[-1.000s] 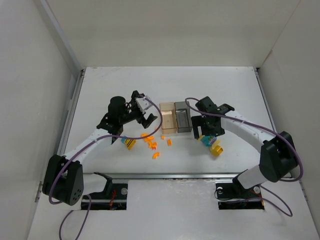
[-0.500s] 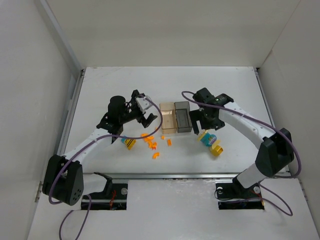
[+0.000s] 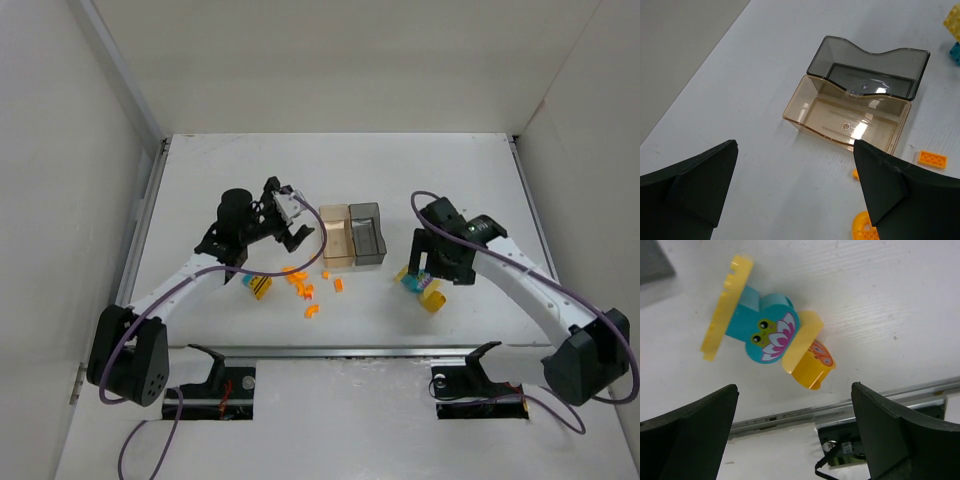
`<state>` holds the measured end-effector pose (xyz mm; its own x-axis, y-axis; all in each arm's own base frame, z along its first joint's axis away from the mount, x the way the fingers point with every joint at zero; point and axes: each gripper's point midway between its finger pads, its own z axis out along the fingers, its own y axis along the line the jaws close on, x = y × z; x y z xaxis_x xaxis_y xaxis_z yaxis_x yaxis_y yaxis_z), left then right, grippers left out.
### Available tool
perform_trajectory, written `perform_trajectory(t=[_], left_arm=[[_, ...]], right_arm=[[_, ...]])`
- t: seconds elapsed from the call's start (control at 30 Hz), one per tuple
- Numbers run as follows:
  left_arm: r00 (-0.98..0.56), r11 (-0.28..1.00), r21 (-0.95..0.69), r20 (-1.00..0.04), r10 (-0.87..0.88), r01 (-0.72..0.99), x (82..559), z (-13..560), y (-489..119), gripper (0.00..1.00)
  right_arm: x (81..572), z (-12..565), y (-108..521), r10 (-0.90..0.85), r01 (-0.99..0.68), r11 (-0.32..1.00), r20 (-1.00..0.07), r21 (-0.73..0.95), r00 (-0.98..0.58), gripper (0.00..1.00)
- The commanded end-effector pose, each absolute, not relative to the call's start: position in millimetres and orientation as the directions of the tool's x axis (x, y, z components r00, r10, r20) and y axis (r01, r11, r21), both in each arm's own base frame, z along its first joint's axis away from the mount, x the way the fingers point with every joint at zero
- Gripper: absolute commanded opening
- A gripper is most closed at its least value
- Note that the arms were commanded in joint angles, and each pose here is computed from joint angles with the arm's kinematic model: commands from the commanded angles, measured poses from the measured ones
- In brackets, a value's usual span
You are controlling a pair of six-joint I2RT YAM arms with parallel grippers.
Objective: Sort the legos into containers by color
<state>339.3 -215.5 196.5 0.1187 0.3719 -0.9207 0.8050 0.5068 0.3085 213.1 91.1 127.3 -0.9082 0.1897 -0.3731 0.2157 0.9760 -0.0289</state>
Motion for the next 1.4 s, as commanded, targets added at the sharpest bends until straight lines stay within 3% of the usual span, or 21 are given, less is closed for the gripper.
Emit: perform_trajectory(t=[0.0, 0.07, 0.3, 0.47, 0.63, 0.8, 1.03, 1.37], left_arm=[[0.214, 0.476, 0.372, -0.911, 0.353, 0.797, 343, 219, -226, 1.0], [0.246, 0.466, 0.405, -0.898, 0.365, 0.787, 344, 221, -228, 1.0], [0.249, 0.503, 0.447, -0.877, 0.412, 0.74, 350, 218, -235, 1.0], [0.242, 0.501, 0.443, -0.877, 0.416, 0.744, 349, 214, -234, 1.0], [0.25, 0.496, 0.452, -0.872, 0.422, 0.741, 348, 214, -236, 1.0], [0.25, 0.496, 0.452, -0.872, 0.422, 0.741, 348, 214, -236, 1.0], [0.243, 0.509, 0.457, -0.869, 0.432, 0.729, 352, 214, -236, 1.0], [0.219, 0.486, 0.447, -0.863, 0.456, 0.751, 344, 200, -236, 1.0]], right_arm=[[215, 99, 86, 0.308, 0.341, 0.939, -0.36, -0.03, -0.881, 1.0], [213, 84, 85, 0.311, 0.346, 0.937, -0.325, -0.055, -0.893, 1.0], [232, 77, 89, 0.306, 0.336, 0.942, -0.348, -0.026, -0.886, 1.0], [242, 71, 109, 0.304, 0.299, 0.952, -0.344, 0.068, -0.888, 1.0], [251, 73, 120, 0.286, 0.249, 0.958, -0.386, 0.145, -0.877, 0.99], [259, 68, 117, 0.255, 0.226, 0.967, -0.409, 0.119, -0.876, 0.99], [268, 59, 118, 0.221, 0.204, 0.975, -0.405, 0.084, -0.887, 0.82], [278, 52, 120, 0.2, 0.176, 0.98, -0.448, 0.094, -0.871, 0.73]])
